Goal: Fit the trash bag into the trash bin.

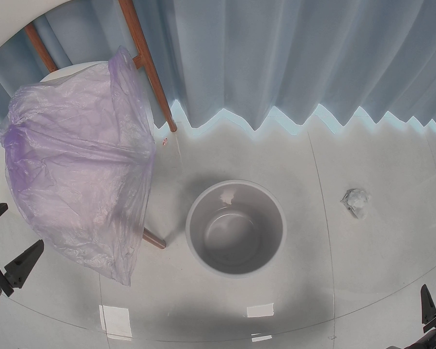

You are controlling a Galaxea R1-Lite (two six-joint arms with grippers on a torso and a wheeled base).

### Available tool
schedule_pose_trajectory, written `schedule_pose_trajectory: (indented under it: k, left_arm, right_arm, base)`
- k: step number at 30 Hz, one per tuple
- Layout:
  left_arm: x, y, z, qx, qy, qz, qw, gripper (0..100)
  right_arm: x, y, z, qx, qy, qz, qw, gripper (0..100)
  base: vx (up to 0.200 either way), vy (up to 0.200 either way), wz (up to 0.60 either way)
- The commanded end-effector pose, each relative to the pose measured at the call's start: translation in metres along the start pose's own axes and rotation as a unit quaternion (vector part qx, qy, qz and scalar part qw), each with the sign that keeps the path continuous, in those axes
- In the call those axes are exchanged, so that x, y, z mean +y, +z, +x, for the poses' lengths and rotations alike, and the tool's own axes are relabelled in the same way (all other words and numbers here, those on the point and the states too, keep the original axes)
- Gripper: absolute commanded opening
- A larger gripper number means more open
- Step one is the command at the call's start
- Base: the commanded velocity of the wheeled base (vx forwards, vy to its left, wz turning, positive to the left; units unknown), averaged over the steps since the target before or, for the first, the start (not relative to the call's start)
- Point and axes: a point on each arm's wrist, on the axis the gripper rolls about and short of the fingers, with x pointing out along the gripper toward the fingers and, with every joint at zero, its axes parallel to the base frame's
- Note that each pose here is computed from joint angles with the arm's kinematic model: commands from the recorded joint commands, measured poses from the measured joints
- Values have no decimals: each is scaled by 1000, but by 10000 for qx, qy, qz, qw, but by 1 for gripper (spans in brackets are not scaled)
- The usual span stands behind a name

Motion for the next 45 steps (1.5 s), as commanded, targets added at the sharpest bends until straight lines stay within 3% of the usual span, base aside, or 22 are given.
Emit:
schedule_pose_trajectory:
  k: [1, 6, 9, 16, 31, 35, 39, 43, 45]
  left_arm:
    - [8, 9, 22, 257, -65, 220, 9994, 100]
    - [12, 17, 30, 181, -38, 480, 9987, 100]
    - [17, 28, 45, 167, -64, 859, 9961, 100]
    - [16, 38, 71, 254, -167, 972, 9948, 100]
    - [-14, 87, 142, -416, -386, 1331, 9895, 100]
    - [-16, 90, 152, -357, -257, 1463, 9883, 100]
    - [-13, 98, 150, -401, 26, 2081, 9773, 100]
    - [-9, 107, 148, -406, 414, 3059, 9503, 100]
    - [-13, 108, 149, -376, 430, 3171, 9467, 100]
  right_arm:
    - [0, -5, 0, -1, -1, -1, 10000, 100]
    - [0, -5, 0, -1, -1, -1, 10000, 100]
    - [0, -5, 0, -1, -1, -1, 10000, 100]
    - [0, -5, 0, -1, -1, -1, 10000, 100]
    - [0, -5, 0, -1, -1, -1, 10000, 100]
    - [0, -5, 0, -1, -1, -1, 10000, 100]
    - [0, -5, 0, -1, -1, -1, 10000, 100]
    - [0, -5, 0, -1, -1, -1, 10000, 100]
    - [0, -5, 0, -1, -1, -1, 10000, 100]
  base:
    - [0, 0, 0]
    - [0, 0, 0]
    - [0, 0, 0]
    - [0, 0, 0]
    - [0, 0, 0]
    - [0, 0, 0]
    - [0, 0, 0]
    - [0, 0, 0]
    - [0, 0, 0]
